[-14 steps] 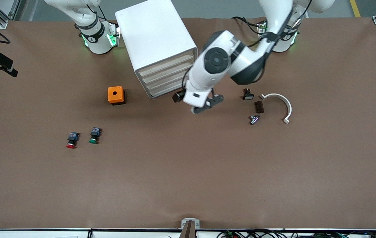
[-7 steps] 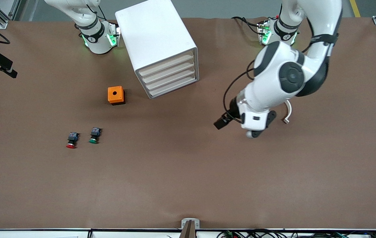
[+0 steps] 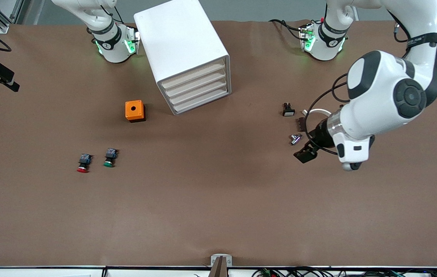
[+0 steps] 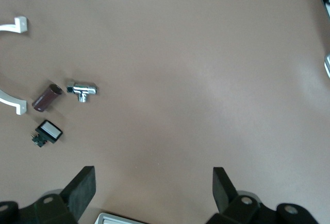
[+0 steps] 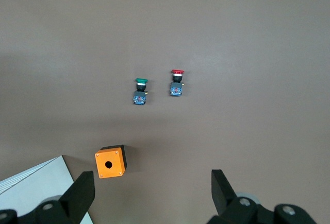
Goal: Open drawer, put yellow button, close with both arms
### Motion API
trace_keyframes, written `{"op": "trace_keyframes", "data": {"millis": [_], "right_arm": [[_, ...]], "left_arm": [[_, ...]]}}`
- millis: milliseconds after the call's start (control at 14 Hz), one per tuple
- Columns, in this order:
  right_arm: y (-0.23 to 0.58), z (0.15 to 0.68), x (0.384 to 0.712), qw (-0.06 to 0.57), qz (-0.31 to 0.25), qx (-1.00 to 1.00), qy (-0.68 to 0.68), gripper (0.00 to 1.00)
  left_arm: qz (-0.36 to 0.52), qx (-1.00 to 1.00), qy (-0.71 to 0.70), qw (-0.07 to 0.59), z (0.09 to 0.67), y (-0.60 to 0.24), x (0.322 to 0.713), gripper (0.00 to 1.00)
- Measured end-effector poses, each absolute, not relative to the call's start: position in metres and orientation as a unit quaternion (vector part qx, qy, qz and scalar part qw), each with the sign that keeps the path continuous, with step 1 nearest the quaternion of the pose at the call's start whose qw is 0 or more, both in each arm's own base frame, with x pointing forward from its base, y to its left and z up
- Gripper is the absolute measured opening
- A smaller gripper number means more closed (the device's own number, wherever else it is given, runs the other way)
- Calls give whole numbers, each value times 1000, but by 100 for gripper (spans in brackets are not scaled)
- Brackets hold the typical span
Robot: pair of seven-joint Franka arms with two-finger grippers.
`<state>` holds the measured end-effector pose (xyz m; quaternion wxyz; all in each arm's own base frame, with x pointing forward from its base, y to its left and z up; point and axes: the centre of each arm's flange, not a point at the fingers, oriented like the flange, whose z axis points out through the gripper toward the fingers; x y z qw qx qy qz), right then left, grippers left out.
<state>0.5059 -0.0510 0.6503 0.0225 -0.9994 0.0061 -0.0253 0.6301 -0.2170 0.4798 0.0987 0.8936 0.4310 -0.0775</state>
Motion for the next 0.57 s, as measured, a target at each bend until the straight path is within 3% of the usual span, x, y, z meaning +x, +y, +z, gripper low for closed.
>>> {"op": "trace_keyframes", "data": {"millis": [570], "right_arm": [[-51,650,506,23,-25,-999,6,100]], "left_arm": [[-51,981,154,108,479,-147,613,100]]}}
